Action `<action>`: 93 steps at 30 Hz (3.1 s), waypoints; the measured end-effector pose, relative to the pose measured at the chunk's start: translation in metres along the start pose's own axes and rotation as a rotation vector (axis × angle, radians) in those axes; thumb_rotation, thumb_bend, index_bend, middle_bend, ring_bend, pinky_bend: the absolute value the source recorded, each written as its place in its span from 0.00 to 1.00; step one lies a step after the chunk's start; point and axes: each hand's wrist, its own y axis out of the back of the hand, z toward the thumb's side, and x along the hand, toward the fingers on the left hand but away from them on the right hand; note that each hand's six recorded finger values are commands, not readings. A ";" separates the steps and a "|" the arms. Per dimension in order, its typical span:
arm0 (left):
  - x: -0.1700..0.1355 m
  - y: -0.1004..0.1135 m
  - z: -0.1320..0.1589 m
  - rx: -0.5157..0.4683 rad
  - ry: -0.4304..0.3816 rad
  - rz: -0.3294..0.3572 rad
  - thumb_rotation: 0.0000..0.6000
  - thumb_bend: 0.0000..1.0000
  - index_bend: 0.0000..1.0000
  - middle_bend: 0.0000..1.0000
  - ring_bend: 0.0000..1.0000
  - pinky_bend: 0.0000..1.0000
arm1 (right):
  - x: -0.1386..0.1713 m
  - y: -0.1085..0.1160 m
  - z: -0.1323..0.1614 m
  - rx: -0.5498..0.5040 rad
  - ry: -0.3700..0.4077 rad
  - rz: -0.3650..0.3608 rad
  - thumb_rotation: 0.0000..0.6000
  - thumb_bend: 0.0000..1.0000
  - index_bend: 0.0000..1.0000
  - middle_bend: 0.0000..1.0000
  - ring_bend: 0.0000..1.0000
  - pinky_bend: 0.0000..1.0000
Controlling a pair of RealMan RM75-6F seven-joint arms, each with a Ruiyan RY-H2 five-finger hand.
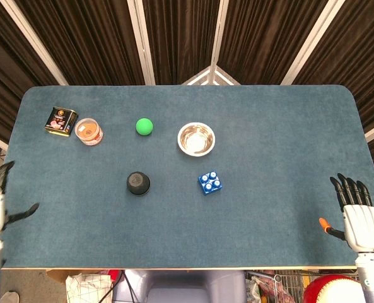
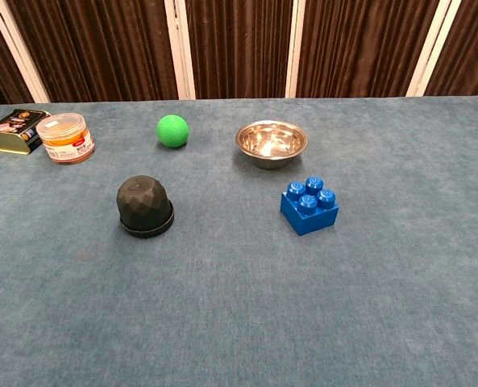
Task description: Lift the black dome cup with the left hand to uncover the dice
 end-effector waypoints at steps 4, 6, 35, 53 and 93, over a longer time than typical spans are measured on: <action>0.015 -0.013 0.014 -0.007 -0.010 -0.009 1.00 0.09 0.02 0.01 0.00 0.00 | -0.001 -0.002 -0.001 0.002 -0.004 0.005 1.00 0.23 0.00 0.00 0.00 0.00; 0.022 -0.025 0.021 0.007 -0.009 -0.027 1.00 0.09 0.02 0.01 0.00 0.00 | 0.002 -0.002 -0.001 0.002 -0.003 0.005 1.00 0.23 0.00 0.00 0.00 0.00; 0.054 -0.184 0.123 -0.134 -0.089 -0.412 1.00 0.05 0.02 0.10 0.00 0.00 | -0.002 -0.002 -0.007 -0.005 -0.022 0.011 1.00 0.23 0.00 0.00 0.00 0.00; 0.054 -0.208 0.151 -0.085 -0.115 -0.431 1.00 0.06 0.02 0.17 0.00 0.00 | -0.006 0.000 -0.011 -0.011 -0.020 0.007 1.00 0.23 0.00 0.00 0.00 0.00; 0.049 -0.228 0.169 -0.044 -0.135 -0.440 1.00 0.40 0.36 0.37 0.00 0.00 | -0.003 -0.004 -0.006 -0.023 -0.010 0.021 1.00 0.23 0.00 0.00 0.00 0.00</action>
